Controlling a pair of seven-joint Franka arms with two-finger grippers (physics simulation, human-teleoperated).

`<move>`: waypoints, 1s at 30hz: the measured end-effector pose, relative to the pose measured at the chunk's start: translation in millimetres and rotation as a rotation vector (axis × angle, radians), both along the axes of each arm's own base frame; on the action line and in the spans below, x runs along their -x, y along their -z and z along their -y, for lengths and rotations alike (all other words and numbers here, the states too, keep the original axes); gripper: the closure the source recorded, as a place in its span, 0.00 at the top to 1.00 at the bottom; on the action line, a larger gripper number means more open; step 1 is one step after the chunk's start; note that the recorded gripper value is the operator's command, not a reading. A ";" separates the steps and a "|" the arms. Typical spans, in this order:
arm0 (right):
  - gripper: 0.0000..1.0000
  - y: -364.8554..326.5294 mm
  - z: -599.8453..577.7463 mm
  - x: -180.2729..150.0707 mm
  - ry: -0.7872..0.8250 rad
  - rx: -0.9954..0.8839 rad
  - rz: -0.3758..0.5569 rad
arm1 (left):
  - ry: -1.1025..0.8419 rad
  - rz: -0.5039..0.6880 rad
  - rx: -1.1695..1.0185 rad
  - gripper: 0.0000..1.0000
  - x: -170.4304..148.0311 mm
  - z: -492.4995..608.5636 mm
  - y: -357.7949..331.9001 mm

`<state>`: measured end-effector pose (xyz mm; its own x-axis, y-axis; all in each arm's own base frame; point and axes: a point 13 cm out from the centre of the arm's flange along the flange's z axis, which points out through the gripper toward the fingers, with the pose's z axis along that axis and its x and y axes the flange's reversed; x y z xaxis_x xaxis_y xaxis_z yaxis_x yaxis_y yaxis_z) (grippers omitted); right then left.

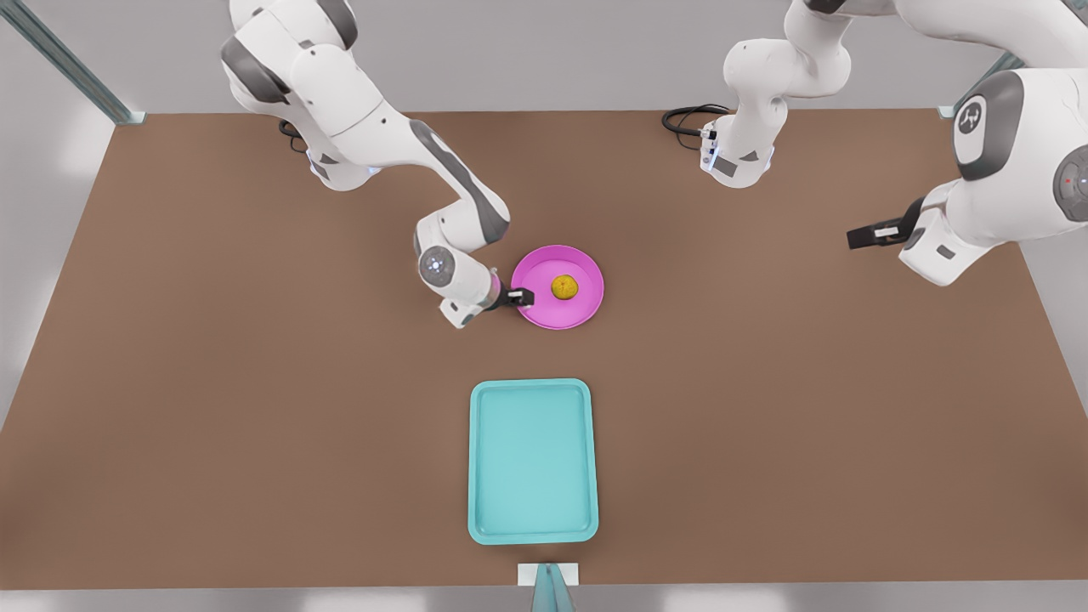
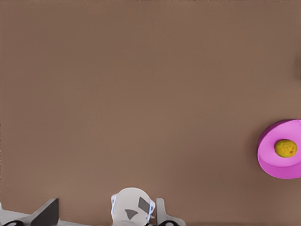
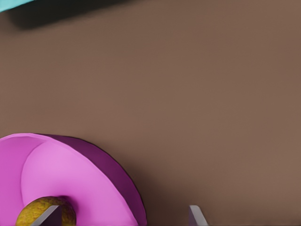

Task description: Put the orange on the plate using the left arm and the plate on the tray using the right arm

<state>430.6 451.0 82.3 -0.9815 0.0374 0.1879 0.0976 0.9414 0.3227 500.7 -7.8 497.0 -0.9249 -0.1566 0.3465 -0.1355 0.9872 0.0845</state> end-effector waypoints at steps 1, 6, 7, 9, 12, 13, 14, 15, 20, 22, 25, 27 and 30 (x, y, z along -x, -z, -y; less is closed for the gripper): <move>1.00 2.7 -3.4 3.3 0.003 0.002 -0.003 | 0.008 0.013 0.001 1.00 -1.8 2.4 -5.4; 1.00 15.3 -15.2 13.5 0.021 0.010 -0.019 | 0.018 0.096 0.002 1.00 -16.5 0.2 -28.9; 1.00 17.9 -16.6 14.3 0.026 0.012 -0.022 | 0.021 0.111 0.004 1.00 -17.8 0.5 -34.2; 1.00 25.0 -19.0 18.4 0.032 0.018 -0.030 | 0.038 0.125 0.009 1.00 -16.5 7.0 -41.3; 1.00 35.3 -19.6 21.4 0.046 0.026 -0.038 | 0.056 0.187 0.006 1.00 -19.1 12.9 -68.1; 1.00 36.6 -19.8 21.3 0.050 0.027 -0.039 | 0.055 0.197 0.005 1.00 -18.3 11.3 -73.1; 1.00 38.4 -19.7 21.4 0.055 0.028 -0.041 | 0.053 0.198 0.005 1.00 -15.7 9.7 -76.6; 1.00 39.8 -19.6 21.7 0.059 0.030 -0.042 | 0.053 0.193 0.006 1.00 -9.4 8.7 -81.3; 0.75 37.4 -20.0 20.3 0.071 0.029 -0.044 | 0.062 0.110 0.014 1.00 7.1 11.8 -74.7; 0.58 36.2 -20.1 19.9 0.074 0.028 -0.045 | 0.062 0.085 0.012 1.00 8.4 11.4 -69.1; 0.29 37.1 -19.5 19.1 0.079 0.027 -0.048 | 0.057 0.068 0.008 1.00 7.4 7.9 -63.8; 0.24 38.1 -18.9 19.0 0.080 0.027 -0.049 | 0.058 0.058 0.009 1.00 6.2 7.9 -59.8; 0.21 39.6 -15.7 17.1 0.082 0.027 -0.049 | 0.060 0.042 0.007 1.00 -1.8 8.6 -47.3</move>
<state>413.5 466.7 42.7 -0.9646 0.1226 0.2334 0.1895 0.9380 0.2904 502.5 -16.4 544.3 -0.9464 -0.0988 0.3076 -0.0798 0.9941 0.0735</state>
